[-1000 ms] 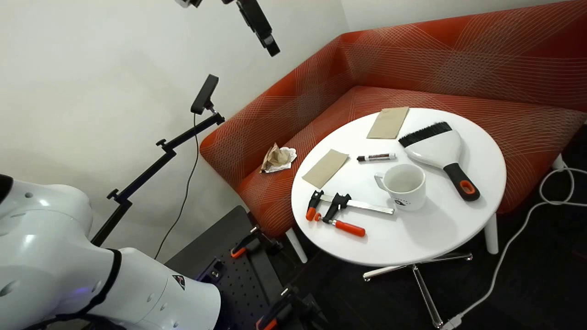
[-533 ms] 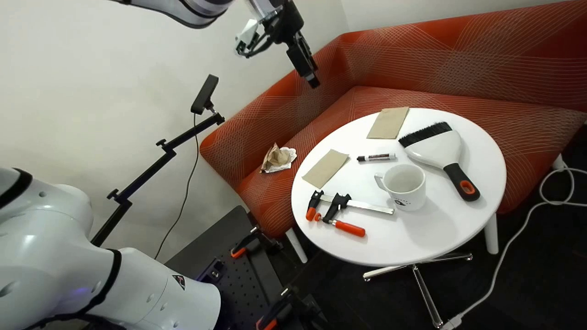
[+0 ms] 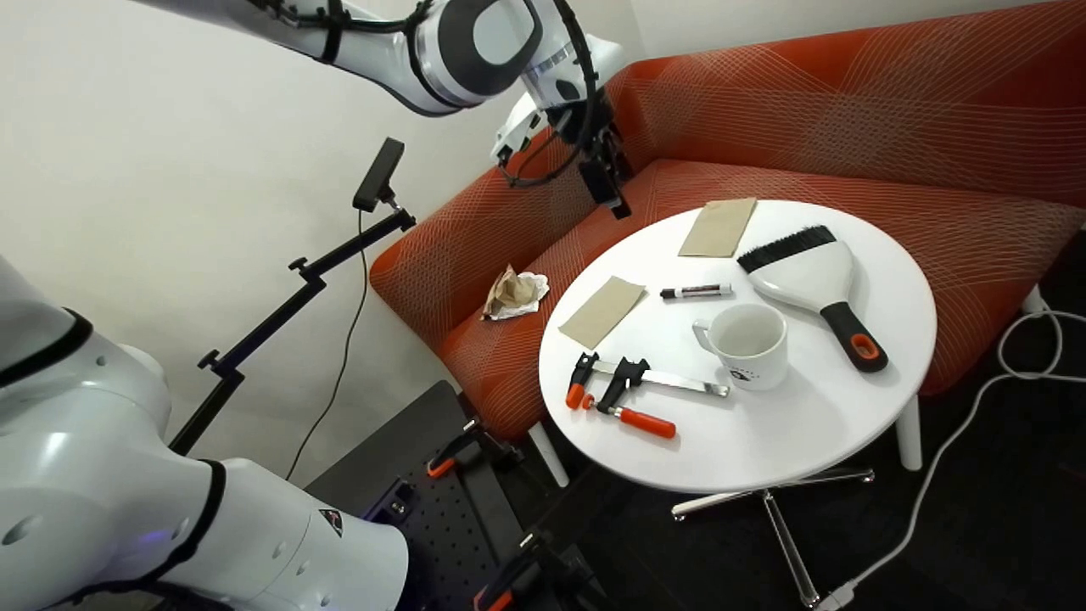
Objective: Put the marker in the mug
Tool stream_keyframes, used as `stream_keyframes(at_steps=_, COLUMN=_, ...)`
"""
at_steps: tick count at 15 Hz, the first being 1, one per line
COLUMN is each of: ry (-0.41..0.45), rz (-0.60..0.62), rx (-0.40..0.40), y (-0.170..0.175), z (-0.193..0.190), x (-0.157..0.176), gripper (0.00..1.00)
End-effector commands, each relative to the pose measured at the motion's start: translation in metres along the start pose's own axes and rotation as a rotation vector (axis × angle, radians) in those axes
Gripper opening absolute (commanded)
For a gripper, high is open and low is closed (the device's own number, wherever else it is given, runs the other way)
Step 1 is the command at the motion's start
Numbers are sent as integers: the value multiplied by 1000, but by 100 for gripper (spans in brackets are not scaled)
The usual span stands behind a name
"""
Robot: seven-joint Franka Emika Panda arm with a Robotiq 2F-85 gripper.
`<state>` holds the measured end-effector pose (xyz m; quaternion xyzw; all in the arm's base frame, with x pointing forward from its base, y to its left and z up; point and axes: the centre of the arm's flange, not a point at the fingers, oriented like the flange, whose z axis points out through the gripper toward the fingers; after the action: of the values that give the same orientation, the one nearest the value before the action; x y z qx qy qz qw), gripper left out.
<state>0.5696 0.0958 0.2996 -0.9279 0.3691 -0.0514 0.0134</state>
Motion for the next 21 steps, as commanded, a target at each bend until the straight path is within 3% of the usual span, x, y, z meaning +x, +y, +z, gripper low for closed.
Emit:
stream_keyframes(at_steps=1, ry=-3, rz=1, rx=-4, y=0, z=5, x=-1, gripper=100)
stream_keyframes(at_steps=9, ry=-21, rz=20, rx=-19, y=-6, z=16, x=7, gripper=100)
stream_keyframes(at_steps=16, ry=-116, rz=95, rx=-50, y=-23, z=97, x=29, gripper=100)
stream_keyframes(at_steps=21, ry=-127, rz=143, rx=-46, y=-24, z=151, x=46, gripper=100)
